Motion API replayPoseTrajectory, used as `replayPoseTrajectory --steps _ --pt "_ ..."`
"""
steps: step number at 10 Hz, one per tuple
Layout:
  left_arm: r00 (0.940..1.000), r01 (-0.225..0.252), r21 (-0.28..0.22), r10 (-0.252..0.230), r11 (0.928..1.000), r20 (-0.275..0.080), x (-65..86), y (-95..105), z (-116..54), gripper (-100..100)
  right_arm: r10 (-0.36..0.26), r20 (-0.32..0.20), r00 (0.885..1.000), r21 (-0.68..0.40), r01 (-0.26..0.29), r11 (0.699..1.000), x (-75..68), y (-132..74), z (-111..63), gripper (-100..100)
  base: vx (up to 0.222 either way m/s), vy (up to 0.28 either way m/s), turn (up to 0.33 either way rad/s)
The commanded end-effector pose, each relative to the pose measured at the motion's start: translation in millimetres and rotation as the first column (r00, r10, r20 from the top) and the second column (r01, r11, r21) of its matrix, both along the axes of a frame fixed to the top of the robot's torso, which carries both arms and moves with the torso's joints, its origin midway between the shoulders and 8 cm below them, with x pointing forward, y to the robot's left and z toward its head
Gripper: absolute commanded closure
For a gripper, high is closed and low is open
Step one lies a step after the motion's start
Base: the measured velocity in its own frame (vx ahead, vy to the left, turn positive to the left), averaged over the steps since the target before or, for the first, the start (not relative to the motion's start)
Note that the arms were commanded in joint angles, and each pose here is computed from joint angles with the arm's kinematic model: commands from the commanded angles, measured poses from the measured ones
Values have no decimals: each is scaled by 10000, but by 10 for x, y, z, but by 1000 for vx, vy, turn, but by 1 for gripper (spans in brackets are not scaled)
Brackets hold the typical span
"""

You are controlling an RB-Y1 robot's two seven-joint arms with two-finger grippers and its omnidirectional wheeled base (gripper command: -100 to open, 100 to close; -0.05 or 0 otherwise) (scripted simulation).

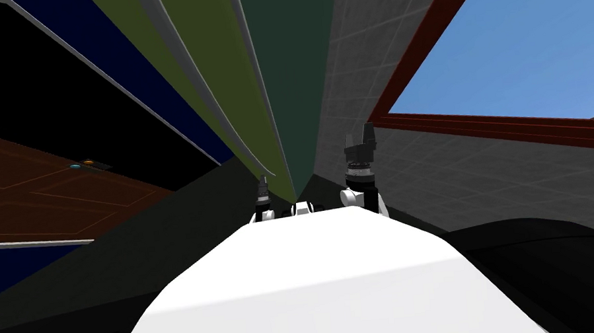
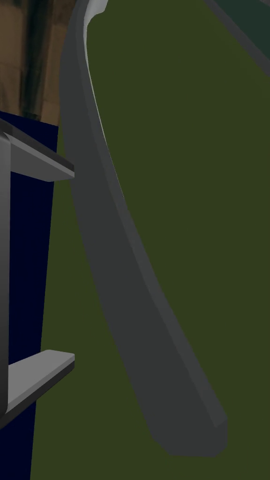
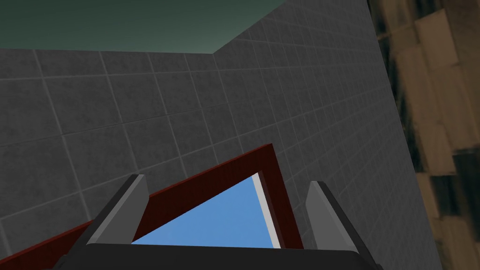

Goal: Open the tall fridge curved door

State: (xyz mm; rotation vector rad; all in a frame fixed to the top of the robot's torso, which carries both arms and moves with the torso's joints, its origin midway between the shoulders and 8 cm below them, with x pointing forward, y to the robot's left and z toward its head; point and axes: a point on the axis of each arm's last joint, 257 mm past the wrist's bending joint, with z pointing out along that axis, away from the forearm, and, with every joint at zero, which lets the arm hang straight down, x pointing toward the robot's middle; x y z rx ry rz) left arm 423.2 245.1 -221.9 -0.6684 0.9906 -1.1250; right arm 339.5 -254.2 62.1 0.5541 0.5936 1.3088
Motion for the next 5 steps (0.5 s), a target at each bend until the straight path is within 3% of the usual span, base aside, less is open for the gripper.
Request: replayPoseTrajectory --steps 1,5 --pt "9996 -94 155 98 9998 -282 14 3 -169 -100 0 1 10000 -1 0 10000 0 0 0 0 33 -60 72" --pt "9965 -223 451 258 9987 -792 8 25 -475 -100 0 0 10000 -1 0 10000 0 0 0 0 32 -82 89"
